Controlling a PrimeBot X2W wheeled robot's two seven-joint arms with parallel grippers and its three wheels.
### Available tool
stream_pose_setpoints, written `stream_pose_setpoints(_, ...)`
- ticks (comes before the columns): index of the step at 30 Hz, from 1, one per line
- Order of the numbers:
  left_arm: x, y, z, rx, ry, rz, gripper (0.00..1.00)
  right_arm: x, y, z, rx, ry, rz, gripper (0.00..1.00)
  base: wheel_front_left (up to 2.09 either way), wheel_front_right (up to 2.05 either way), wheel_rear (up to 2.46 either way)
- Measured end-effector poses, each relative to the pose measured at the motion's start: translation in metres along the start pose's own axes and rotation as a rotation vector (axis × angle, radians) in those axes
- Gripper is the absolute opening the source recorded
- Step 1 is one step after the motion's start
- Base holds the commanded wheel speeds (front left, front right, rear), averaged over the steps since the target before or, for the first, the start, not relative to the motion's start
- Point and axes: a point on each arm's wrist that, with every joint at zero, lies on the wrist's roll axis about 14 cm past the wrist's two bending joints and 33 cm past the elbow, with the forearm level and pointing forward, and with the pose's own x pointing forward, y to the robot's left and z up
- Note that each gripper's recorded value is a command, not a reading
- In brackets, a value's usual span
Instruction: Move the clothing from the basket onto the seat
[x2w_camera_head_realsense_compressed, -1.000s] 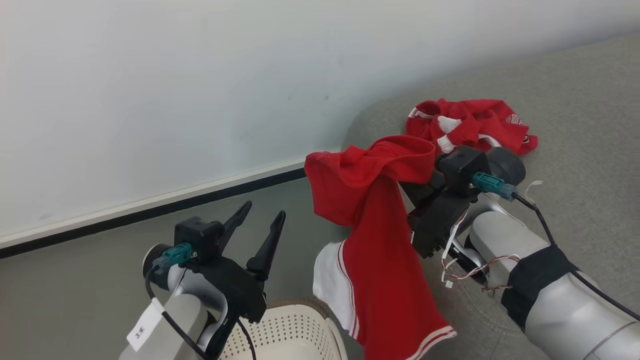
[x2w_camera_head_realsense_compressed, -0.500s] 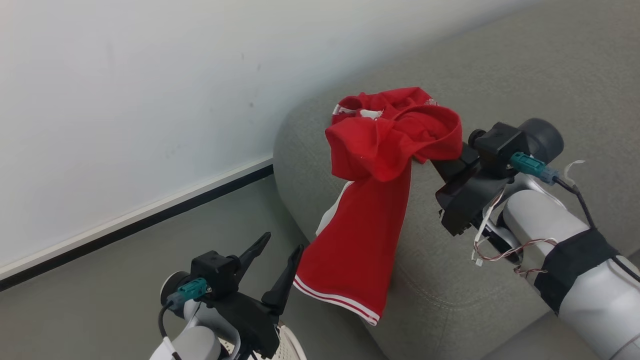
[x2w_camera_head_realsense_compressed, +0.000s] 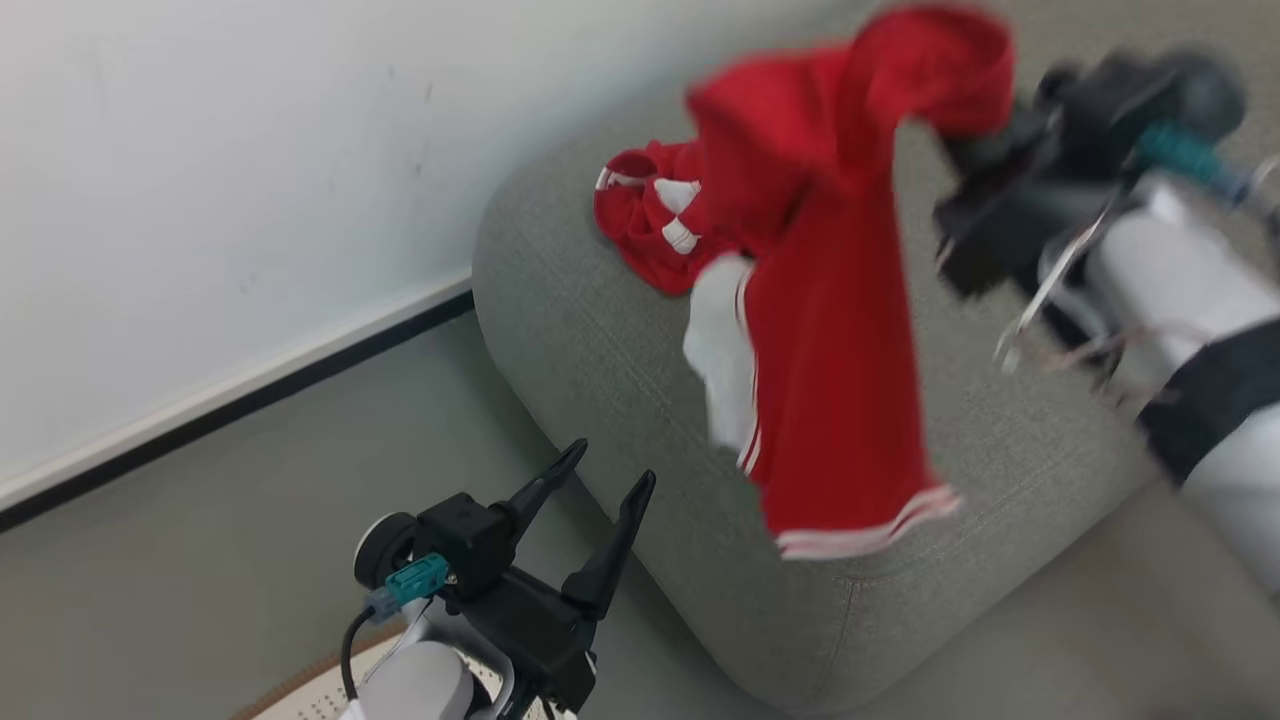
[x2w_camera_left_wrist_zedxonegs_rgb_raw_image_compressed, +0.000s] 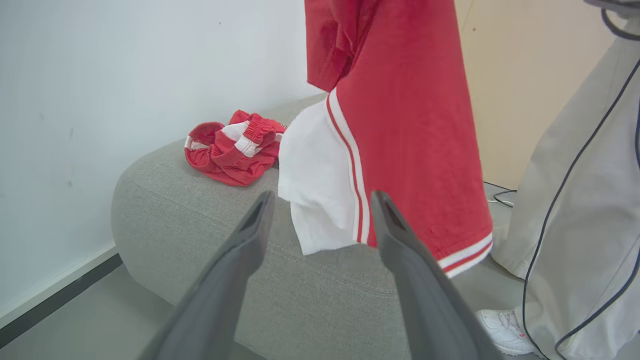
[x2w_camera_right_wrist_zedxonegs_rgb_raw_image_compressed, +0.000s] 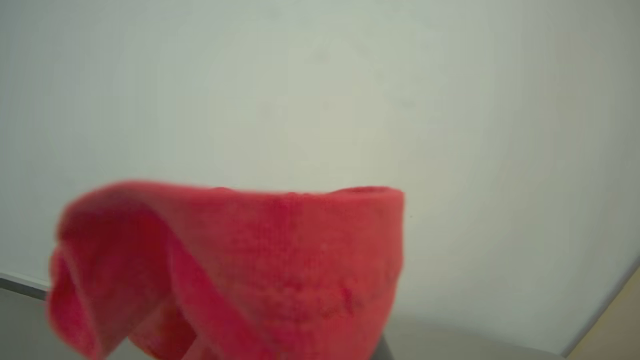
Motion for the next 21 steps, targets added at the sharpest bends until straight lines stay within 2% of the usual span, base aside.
stream_pose_setpoints(6, 0.009, 0.010, 0.020, 0.030, -0.070, -0.014, 1.00, 0.037, -0.059, 0.042, -0.096, -0.044, -0.091, 0.00, 0.00, 0.00, 0.00)
stream_pose_setpoints(10, 0.007, 0.027, 0.028, 0.043, -0.101, 0.007, 1.00, 0.062, -0.077, 0.056, -0.122, -0.059, -0.118, 0.00, 0.00, 0.00, 0.00)
stream_pose_setpoints(17, 0.000, 0.057, 0.033, 0.062, -0.122, 0.036, 1.00, 0.098, -0.118, 0.067, -0.155, -0.064, -0.216, 0.00, 0.00, 0.00, 0.00)
stream_pose_setpoints(21, -0.003, 0.072, 0.035, 0.071, -0.137, 0.050, 1.00, 0.119, -0.125, 0.051, -0.151, -0.036, -0.248, 0.00, 0.00, 0.00, 0.00)
